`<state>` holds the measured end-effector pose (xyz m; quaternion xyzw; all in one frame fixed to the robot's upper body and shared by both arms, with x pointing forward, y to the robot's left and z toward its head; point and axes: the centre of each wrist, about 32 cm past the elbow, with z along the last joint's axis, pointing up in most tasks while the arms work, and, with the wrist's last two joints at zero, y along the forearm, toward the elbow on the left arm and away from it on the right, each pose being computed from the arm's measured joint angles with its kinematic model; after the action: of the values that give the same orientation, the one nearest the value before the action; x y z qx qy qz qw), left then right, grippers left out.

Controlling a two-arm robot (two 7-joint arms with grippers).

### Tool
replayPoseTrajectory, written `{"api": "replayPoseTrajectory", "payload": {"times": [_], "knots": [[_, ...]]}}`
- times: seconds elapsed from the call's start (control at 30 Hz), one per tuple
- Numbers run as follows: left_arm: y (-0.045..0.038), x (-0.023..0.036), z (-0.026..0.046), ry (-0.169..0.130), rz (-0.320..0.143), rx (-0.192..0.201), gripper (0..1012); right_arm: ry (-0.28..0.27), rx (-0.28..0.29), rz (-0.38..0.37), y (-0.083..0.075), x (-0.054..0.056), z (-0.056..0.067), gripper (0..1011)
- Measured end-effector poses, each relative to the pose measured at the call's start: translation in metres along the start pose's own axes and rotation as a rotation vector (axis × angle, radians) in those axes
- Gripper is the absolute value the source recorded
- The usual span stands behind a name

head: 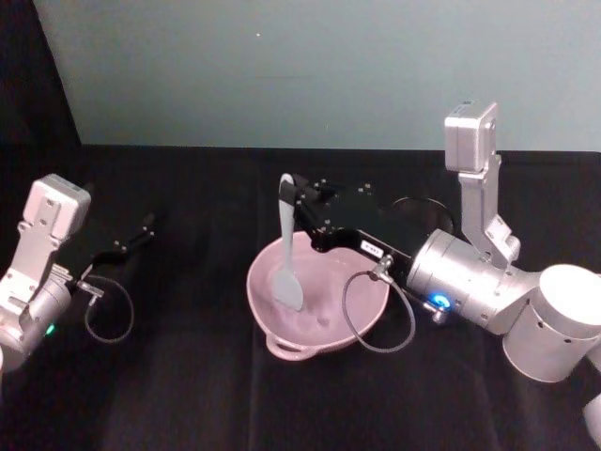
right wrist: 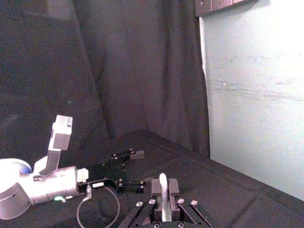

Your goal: Use the one hand to pick up the spoon and stir the clear water in the bowl.

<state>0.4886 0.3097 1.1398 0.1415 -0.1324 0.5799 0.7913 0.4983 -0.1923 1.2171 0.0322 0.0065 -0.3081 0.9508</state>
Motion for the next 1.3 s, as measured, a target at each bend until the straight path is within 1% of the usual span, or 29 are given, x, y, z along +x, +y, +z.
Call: {"api": "replayPoseTrajectory", "payload": {"times": [0.1,0.23,0.33,0.37,0.43,0.53,0.57,0.63,0.67,0.8,0.93,1.1,1.17,1.2,1.3], "knots": [[0.0000,0.0000,0.0000,0.000,0.000,0.000,1011,0.013,0.004,-0.001,0.005,0.003,-0.004,98],[0.0000,0.0000,0.0000,0.000,0.000,0.000,1011,0.024,0.011,-0.017,0.012,0.011,-0.009,98],[0.0000,0.0000,0.0000,0.000,0.000,0.000,1011,0.028,0.012,-0.031,0.014,0.017,-0.011,98],[0.0000,0.0000,0.0001,0.000,0.000,0.000,1011,0.028,0.013,-0.043,0.014,0.021,-0.011,98],[0.0000,0.0000,0.0000,0.000,0.000,0.000,1011,0.028,0.015,-0.054,0.013,0.024,-0.012,98],[0.0000,0.0000,0.0000,0.000,0.000,0.000,1011,0.022,0.020,-0.081,0.009,0.030,-0.010,98],[0.0000,0.0000,0.0000,0.000,0.000,0.000,1011,0.017,0.022,-0.096,0.006,0.033,-0.009,98],[0.0000,0.0000,0.0000,0.000,0.000,0.000,1011,0.013,0.023,-0.108,0.002,0.035,-0.008,98],[0.0000,0.0000,0.0000,0.000,0.000,0.000,1011,0.007,0.025,-0.120,-0.003,0.038,-0.006,98],[0.0000,0.0000,0.0000,0.000,0.000,0.000,1011,-0.006,0.025,-0.142,-0.014,0.041,-0.003,98],[0.0000,0.0000,0.0000,0.000,0.000,0.000,1011,-0.013,0.018,-0.148,-0.023,0.040,0.000,98],[0.0000,0.0000,0.0000,0.000,0.000,0.000,1011,-0.014,0.007,-0.137,-0.028,0.034,-0.001,98],[0.0000,0.0000,0.0000,0.000,0.000,0.000,1011,-0.010,0.000,-0.123,-0.028,0.029,-0.002,98],[0.0000,0.0000,0.0000,0.000,0.000,0.000,1011,-0.008,-0.002,-0.110,-0.027,0.025,-0.003,98],[0.0000,0.0000,0.0000,0.000,0.000,0.000,1011,-0.008,-0.005,-0.087,-0.024,0.018,-0.003,98]]}}
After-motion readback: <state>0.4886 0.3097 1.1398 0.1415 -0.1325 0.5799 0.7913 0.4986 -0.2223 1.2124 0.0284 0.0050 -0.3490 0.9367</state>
